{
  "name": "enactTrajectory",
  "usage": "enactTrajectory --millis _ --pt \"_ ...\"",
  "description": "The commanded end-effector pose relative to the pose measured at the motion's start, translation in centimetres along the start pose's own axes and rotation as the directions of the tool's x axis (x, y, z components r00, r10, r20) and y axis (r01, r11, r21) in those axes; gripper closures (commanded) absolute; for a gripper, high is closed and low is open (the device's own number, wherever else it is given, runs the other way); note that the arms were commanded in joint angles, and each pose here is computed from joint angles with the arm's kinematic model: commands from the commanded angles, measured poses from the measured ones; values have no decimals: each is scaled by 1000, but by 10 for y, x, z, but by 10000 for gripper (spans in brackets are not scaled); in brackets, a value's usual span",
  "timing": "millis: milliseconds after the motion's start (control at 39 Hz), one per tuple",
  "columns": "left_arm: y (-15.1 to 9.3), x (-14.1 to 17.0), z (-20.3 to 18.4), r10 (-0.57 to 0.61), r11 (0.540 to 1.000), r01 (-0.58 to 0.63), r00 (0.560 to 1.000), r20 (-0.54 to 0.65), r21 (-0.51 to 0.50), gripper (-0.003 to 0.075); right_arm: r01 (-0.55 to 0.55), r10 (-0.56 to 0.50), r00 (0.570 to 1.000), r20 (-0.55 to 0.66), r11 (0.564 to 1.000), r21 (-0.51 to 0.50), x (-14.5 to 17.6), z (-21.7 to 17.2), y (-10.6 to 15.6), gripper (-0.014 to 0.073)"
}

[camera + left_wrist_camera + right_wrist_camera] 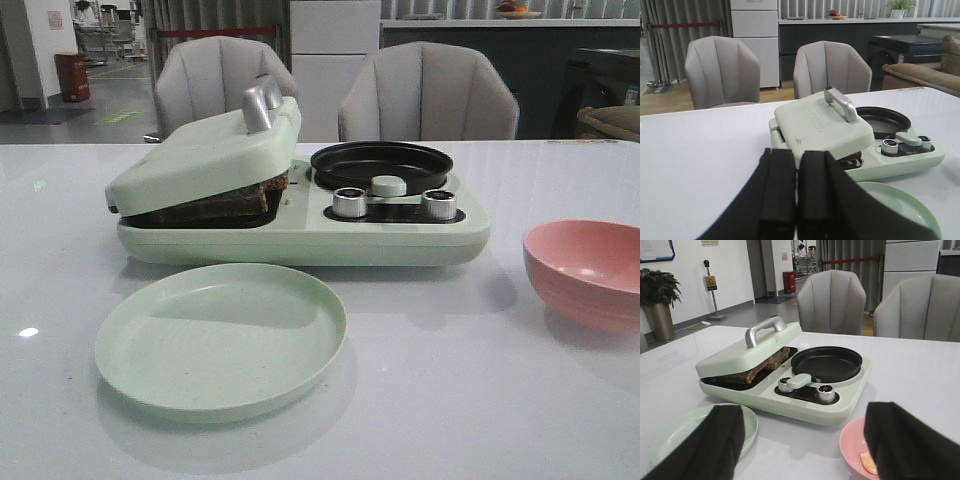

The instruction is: Make breakfast with bread and shrimp

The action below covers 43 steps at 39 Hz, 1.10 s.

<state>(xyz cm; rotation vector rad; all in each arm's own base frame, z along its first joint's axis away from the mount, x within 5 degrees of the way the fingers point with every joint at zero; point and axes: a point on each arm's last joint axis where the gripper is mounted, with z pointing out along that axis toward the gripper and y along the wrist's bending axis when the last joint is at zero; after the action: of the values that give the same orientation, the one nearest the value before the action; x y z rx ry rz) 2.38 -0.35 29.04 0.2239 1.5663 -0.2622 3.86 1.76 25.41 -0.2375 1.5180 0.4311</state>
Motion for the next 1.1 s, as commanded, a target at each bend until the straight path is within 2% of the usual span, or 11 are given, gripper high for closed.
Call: enactTrajectory --millis 0,820,1076 --pt "-1 -15 -1 -15 1000 14 996 89 19 606 9 -8 995 103 1000 -6 -16 -3 2 0" --pt "-1 -15 -1 -15 1000 14 996 89 19 606 10 -9 995 101 1000 -6 -16 -3 2 0" --pt "-1 -15 -1 -15 1000 14 996 89 19 606 52 -52 999 14 999 11 -8 -2 0 0"
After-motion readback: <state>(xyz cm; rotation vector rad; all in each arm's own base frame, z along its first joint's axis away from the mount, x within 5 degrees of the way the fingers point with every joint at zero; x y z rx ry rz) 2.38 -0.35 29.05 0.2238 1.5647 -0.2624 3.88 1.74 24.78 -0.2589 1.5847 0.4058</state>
